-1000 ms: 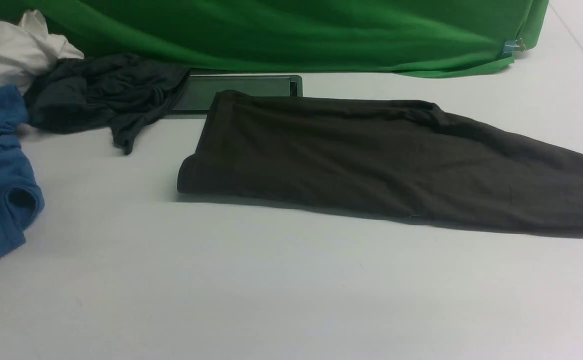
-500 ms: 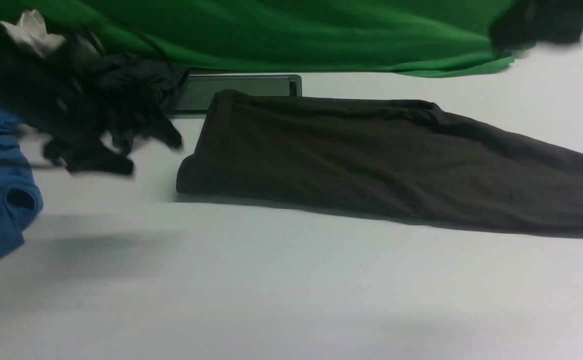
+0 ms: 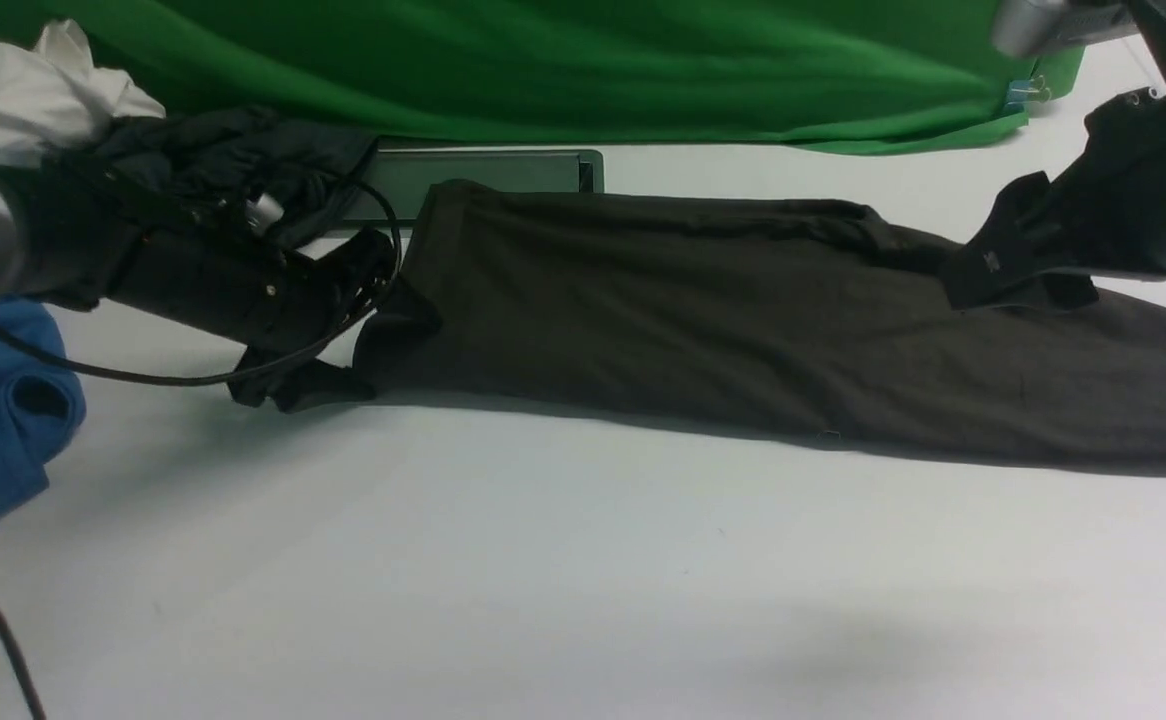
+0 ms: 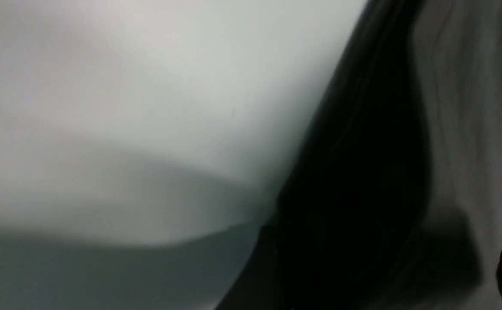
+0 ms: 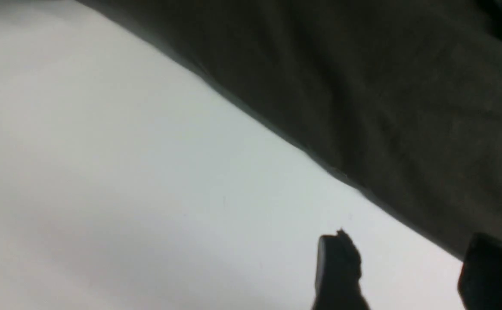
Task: Fold a long-sleeved shirt on a white desktop.
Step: 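Grasp the waist and leg ends of the folded dark trousers and straighten them on the table, then fold the garment over onto itself on the table with the left gripper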
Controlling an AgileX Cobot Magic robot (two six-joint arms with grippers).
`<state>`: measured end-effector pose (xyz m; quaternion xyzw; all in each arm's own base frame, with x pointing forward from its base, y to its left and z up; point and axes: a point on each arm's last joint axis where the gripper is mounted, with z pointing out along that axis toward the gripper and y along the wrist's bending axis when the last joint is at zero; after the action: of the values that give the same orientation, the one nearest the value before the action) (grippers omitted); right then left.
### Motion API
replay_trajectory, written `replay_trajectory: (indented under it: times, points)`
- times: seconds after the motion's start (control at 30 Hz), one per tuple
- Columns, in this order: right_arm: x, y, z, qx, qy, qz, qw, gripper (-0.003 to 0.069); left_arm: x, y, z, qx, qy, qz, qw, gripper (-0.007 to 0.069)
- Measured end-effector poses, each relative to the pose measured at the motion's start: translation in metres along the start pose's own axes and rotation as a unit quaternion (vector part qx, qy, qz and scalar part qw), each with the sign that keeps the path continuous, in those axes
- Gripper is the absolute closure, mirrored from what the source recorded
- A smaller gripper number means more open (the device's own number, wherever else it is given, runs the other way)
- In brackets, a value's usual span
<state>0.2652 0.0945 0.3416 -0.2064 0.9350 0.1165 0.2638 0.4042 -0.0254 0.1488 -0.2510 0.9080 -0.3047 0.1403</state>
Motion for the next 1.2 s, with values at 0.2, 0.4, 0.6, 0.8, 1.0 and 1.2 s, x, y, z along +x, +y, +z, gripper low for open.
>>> replay_trajectory:
  times: [0.2,0.4,0.6,0.8,1.0,1.2]
  points:
    - [0.0,0.0,0.0,0.001,-0.002,-0.001,1.0,0.0291,-0.002,0.002,0.007,0.009,0.002,0.006,1.0,-0.0025]
    - [-0.002,0.0,0.0,0.002,-0.011,0.019,1.0,0.0291,-0.001,0.008,0.01,-0.01,0.011,0.052,0.999,0.0306]
    - [-0.002,0.002,0.0,-0.014,-0.009,0.108,0.994,0.0315,0.0,0.014,0.009,-0.029,0.023,0.07,0.997,0.0494]
    - [-0.005,0.003,-0.001,-0.019,-0.028,0.113,0.993,0.0563,0.013,0.036,-0.021,-0.052,0.015,0.052,0.997,0.0491]
    - [-0.014,0.003,-0.006,-0.021,-0.084,0.128,0.988,0.0641,0.04,0.091,-0.075,-0.111,-0.063,-0.004,0.992,0.0491]
    - [-0.023,0.001,-0.01,-0.017,-0.138,0.142,0.98,0.0642,0.051,0.112,-0.097,-0.13,-0.105,-0.023,0.986,0.0491]
